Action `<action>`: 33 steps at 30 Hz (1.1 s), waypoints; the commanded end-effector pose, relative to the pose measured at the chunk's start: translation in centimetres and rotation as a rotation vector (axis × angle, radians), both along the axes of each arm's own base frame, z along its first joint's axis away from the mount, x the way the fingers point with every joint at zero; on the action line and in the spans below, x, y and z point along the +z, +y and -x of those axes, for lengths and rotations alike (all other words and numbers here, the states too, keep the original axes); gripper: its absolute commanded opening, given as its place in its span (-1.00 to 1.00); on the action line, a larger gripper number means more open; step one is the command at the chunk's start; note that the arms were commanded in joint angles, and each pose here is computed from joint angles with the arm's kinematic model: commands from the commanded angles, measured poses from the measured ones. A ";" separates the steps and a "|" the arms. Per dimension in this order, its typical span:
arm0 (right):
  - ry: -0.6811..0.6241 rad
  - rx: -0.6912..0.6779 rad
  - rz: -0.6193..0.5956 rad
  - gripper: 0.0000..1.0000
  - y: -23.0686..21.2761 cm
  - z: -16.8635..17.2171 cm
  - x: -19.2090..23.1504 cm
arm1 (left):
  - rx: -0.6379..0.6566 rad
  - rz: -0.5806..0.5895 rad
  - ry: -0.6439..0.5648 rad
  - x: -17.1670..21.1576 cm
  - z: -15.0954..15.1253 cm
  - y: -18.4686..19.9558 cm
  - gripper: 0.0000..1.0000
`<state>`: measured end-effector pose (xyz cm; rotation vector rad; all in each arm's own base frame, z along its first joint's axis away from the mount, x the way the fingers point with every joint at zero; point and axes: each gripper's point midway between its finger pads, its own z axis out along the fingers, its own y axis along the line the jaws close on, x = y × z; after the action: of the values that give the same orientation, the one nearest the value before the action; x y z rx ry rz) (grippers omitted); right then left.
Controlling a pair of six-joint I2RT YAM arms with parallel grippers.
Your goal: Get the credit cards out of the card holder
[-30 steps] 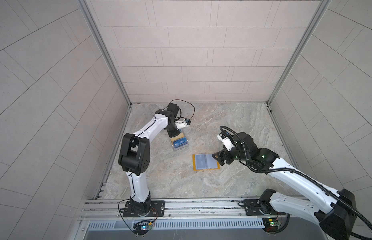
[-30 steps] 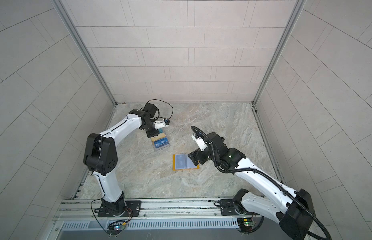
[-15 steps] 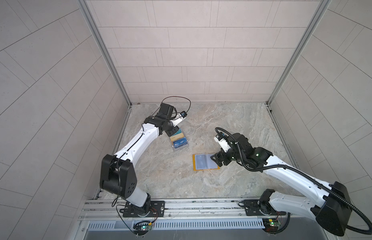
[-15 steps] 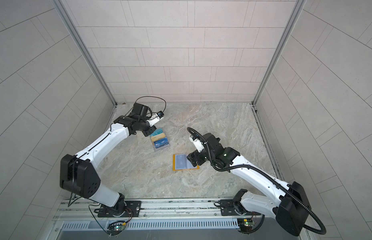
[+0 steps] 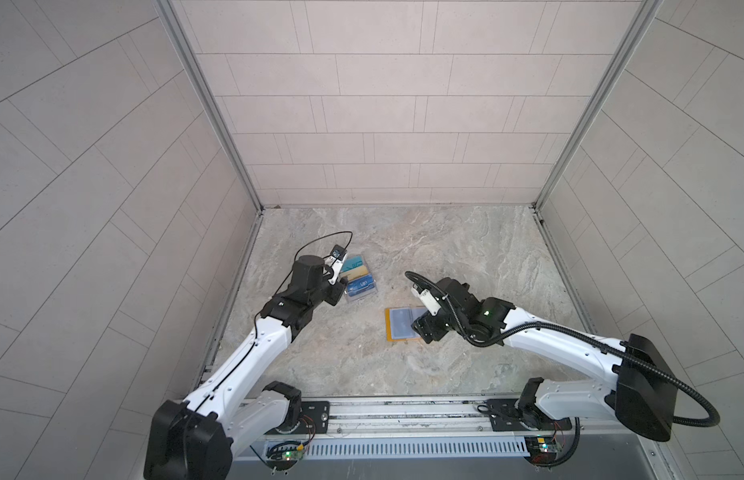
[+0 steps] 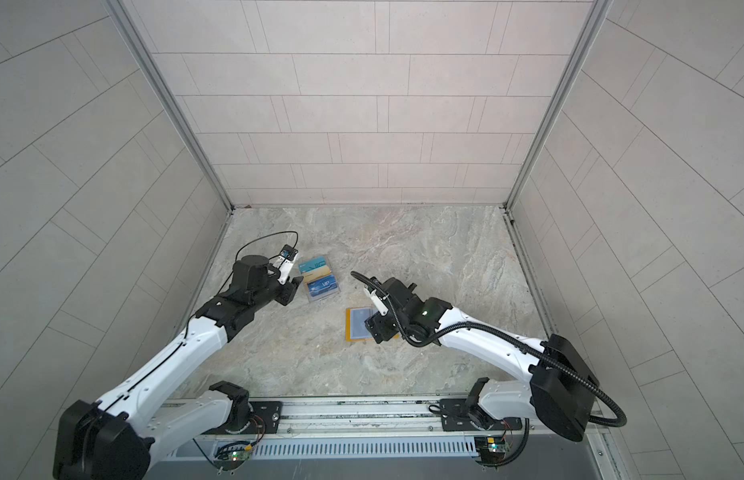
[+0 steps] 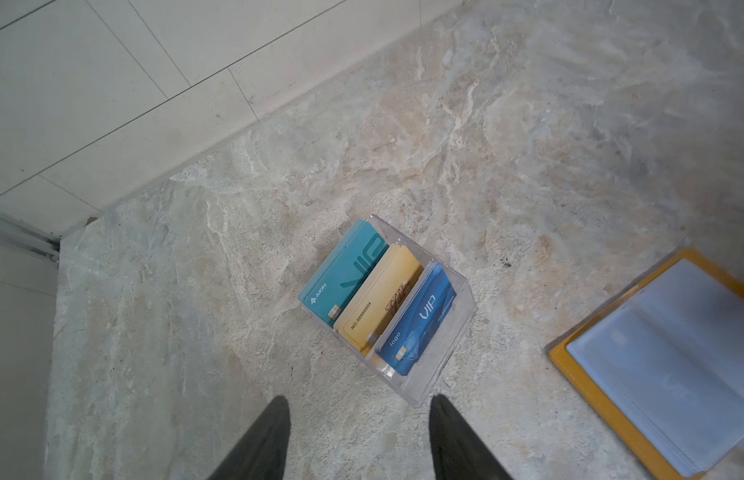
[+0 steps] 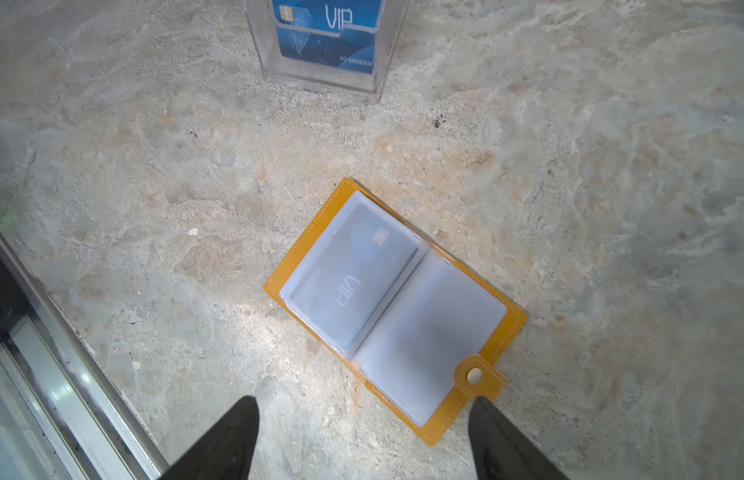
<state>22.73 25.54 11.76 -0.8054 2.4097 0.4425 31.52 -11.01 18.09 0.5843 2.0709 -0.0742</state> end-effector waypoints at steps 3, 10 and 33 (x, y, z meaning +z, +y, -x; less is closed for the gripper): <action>-0.018 -0.015 0.020 0.58 1.1 -0.5 -0.7 | 0.105 0.175 -0.135 2.5 0.4 0.8 0.42; -0.007 0.017 0.045 0.55 2.7 -0.2 -1.9 | 0.141 0.199 -0.158 3.2 1.6 1.8 0.60; 0.015 0.073 0.111 0.08 6.3 -1.2 -6.8 | 0.410 0.449 -0.262 3.5 2.7 5.5 1.00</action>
<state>23.50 30.91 4.50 -0.9313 2.4757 0.3418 28.65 -6.62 20.44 0.0007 1.8556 -0.2002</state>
